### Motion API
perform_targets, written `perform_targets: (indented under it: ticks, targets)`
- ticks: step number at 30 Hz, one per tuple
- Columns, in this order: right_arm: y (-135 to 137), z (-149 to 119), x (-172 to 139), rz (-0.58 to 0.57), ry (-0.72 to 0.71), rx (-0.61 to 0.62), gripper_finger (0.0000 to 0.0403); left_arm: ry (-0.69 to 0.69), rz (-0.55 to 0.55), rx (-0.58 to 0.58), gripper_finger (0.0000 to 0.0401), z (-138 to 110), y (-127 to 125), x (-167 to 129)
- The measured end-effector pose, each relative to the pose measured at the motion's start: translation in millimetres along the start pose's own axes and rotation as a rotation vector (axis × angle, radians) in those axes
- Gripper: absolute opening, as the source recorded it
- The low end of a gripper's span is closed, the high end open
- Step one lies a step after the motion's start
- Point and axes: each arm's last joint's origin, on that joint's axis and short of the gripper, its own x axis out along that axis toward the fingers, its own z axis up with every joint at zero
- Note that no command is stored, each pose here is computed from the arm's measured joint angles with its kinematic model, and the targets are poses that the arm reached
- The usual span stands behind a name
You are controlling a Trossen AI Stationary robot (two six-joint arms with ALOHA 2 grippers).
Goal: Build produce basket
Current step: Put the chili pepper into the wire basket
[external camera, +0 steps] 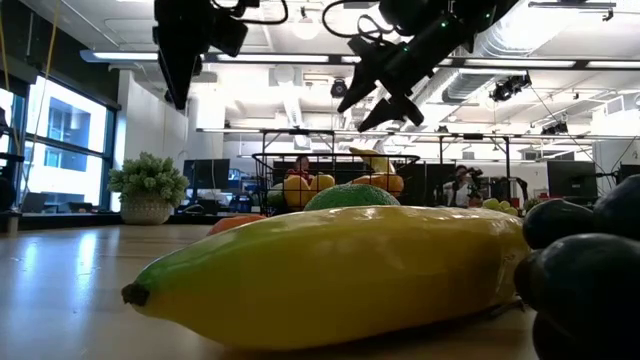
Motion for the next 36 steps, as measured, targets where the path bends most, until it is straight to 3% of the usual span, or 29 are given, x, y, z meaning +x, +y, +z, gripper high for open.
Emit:
perform_targets:
  ticks: [13,27,36]
  targets:
    - [-7.8,-19.8,-2.5,-0.04,0.226,-0.124,0.0255,-0.021,0.029,-0.258,0.0213,-26.8,-60.3,-3.0]
    - [-7.3,-20.5,-2.6,0.003,0.244,-0.271,0.0255,0.138,0.101,-0.601,0.0213,-89.4,-113.6,30.4]
    - [-7.3,-20.4,-2.6,0.008,0.244,-0.308,0.0255,0.097,0.114,-0.792,0.0213,-134.3,-146.3,29.0]
